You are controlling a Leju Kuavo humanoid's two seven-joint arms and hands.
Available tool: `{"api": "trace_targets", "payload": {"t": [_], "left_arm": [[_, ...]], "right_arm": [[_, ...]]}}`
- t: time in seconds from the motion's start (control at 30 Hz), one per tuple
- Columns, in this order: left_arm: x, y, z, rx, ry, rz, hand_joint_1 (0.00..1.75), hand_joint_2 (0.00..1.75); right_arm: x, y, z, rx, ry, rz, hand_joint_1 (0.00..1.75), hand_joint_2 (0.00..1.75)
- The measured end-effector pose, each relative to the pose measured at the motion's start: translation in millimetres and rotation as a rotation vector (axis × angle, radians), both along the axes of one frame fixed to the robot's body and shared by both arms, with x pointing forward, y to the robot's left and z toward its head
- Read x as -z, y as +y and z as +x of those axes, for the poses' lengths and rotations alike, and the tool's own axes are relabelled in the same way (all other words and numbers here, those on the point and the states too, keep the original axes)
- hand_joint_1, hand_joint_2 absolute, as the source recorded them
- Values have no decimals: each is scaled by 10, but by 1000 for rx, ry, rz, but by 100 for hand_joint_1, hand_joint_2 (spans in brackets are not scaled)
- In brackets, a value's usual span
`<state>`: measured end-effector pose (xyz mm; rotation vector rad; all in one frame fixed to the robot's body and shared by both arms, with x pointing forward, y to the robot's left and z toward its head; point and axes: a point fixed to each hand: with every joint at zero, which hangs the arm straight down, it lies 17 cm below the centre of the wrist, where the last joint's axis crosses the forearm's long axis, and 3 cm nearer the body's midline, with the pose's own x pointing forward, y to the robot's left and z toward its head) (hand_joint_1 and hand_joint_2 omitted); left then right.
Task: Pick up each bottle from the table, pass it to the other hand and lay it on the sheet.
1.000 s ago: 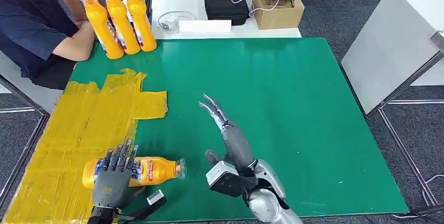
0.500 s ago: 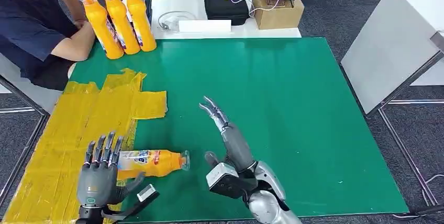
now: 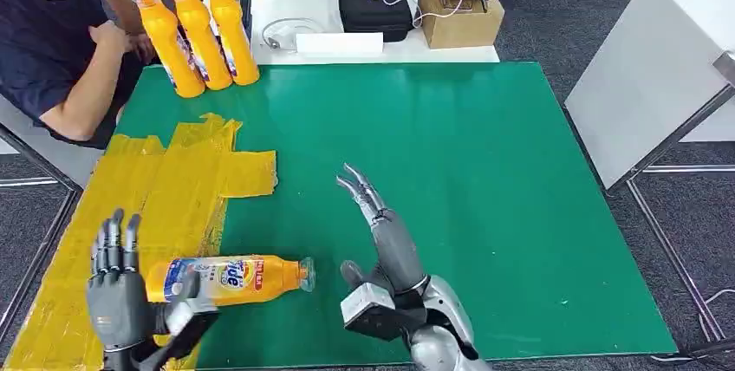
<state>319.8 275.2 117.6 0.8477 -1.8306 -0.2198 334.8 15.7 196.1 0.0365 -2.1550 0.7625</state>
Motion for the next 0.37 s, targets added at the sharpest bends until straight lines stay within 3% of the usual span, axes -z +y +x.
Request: {"api": "trace_targets", "payload": {"t": [0.1,0.2,0.37], "left_arm": [[-276,-277,0,229,-90,-346,0,0],[-494,-678,-52,407,-111,-429,0,0],[-684,-1260,-99,543,-107,-465,0,0]], "right_arm": [[-194,-12,-109,39,-63,52,0,0],[-226,63,-198,5,-45,82,0,0],[-261,117,-245,23,-80,80,0,0]]}}
